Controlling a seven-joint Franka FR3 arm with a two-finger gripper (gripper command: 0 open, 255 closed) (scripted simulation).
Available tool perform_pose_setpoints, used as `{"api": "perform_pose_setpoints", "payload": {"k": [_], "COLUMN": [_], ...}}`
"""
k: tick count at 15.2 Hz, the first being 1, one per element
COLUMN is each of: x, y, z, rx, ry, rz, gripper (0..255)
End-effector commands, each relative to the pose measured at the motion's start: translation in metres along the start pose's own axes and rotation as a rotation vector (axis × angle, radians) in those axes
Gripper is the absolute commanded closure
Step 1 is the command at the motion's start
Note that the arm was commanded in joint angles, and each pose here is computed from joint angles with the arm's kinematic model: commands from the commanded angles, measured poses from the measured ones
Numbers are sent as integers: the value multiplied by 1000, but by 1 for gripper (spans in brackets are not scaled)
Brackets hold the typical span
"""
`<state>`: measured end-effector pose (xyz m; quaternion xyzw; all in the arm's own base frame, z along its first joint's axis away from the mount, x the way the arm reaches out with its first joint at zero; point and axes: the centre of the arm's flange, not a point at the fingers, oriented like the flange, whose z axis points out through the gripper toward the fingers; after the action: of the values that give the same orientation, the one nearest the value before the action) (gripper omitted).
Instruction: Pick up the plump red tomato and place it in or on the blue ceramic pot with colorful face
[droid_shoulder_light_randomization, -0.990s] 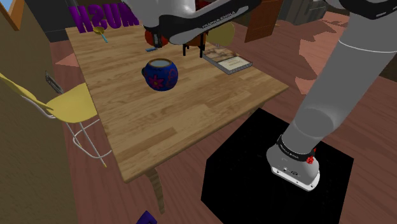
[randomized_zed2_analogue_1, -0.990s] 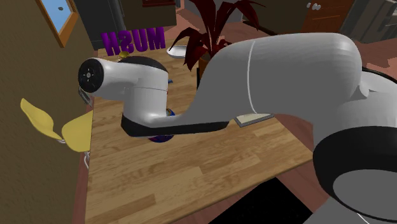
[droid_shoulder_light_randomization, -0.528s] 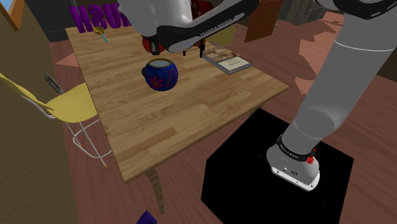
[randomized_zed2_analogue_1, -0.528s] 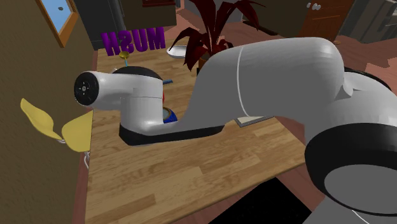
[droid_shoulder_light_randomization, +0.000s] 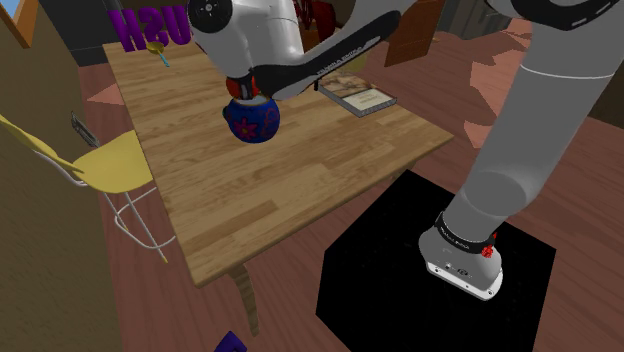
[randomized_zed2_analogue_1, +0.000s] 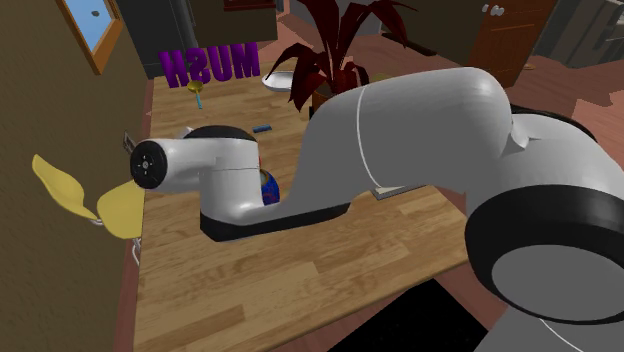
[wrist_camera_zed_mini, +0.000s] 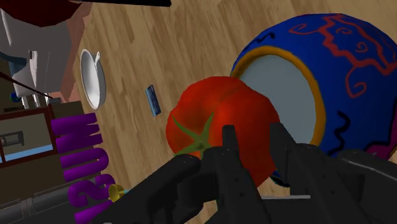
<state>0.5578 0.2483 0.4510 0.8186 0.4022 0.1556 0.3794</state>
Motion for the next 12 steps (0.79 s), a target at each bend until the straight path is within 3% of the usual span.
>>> {"api": "perform_pose_setpoints", "payload": {"k": [1,5,6,10,11,12], "x": [1,1,1,82,90,89], "y": [-10,-9,-9,12,16,16], "z": [9,8,8,14,16,21], "rx": [0,0,0,-34,-38,-38], "ry": [0,0,0,-211,-235,-235], "rz": [0,0,0,369,410,410], "gripper": [255,255,0,0,0,0]}}
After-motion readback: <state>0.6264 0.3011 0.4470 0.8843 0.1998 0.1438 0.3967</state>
